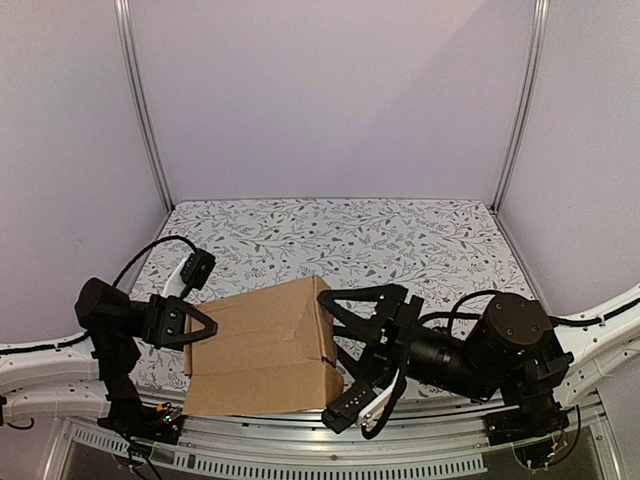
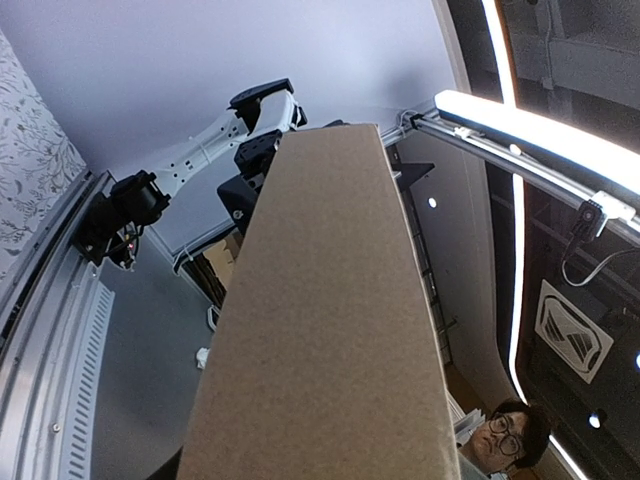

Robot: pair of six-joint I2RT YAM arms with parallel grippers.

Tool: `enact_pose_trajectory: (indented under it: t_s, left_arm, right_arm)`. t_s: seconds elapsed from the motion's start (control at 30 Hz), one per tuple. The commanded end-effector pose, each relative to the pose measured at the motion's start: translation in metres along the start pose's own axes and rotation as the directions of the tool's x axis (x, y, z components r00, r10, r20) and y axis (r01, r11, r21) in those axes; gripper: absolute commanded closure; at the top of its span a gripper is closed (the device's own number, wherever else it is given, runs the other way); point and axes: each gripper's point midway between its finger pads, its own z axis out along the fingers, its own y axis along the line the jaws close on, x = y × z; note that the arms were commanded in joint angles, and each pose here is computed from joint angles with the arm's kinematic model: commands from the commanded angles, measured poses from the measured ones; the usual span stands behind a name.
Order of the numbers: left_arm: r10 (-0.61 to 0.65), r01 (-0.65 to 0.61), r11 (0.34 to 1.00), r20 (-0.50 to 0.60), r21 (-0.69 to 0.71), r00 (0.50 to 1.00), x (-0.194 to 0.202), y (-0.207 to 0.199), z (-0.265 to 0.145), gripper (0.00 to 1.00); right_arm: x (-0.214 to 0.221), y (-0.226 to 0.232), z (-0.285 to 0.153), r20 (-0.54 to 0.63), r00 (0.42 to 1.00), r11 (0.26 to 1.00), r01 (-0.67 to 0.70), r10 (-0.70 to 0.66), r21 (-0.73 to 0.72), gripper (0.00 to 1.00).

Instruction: Fold the paper box

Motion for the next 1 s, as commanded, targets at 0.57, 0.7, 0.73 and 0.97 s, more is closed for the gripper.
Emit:
enact_pose_trajectory:
  t_s: [0.57, 0.7, 0.73, 0.97]
  left_arm:
    - [-0.035, 0.035, 0.999, -0.02, -0.023, 0.999, 0.0, 0.004, 0.004, 1.0]
    - [-0.038, 0.037, 0.999, -0.022, -0.027, 0.999, 0.001, 0.005, 0.004, 1.0]
    - [-0.038, 0.038, 0.999, -0.023, -0.028, 0.999, 0.001, 0.005, 0.004, 1.0]
    - [-0.043, 0.042, 0.999, -0.027, -0.033, 0.999, 0.001, 0.008, 0.004, 1.0]
  right_arm:
    - [-0.007, 0.004, -0.017, 0.088, 0.995, 0.997, 0.042, -0.037, -0.059, 0.23]
    - [-0.011, 0.013, -0.011, 0.095, 0.994, 0.995, 0.055, -0.047, -0.083, 0.23]
    - [-0.012, 0.015, -0.009, 0.096, 0.994, 0.995, 0.057, -0.049, -0.087, 0.24]
    - [-0.016, 0.019, 0.0, 0.096, 0.994, 0.993, 0.067, -0.058, -0.101, 0.33]
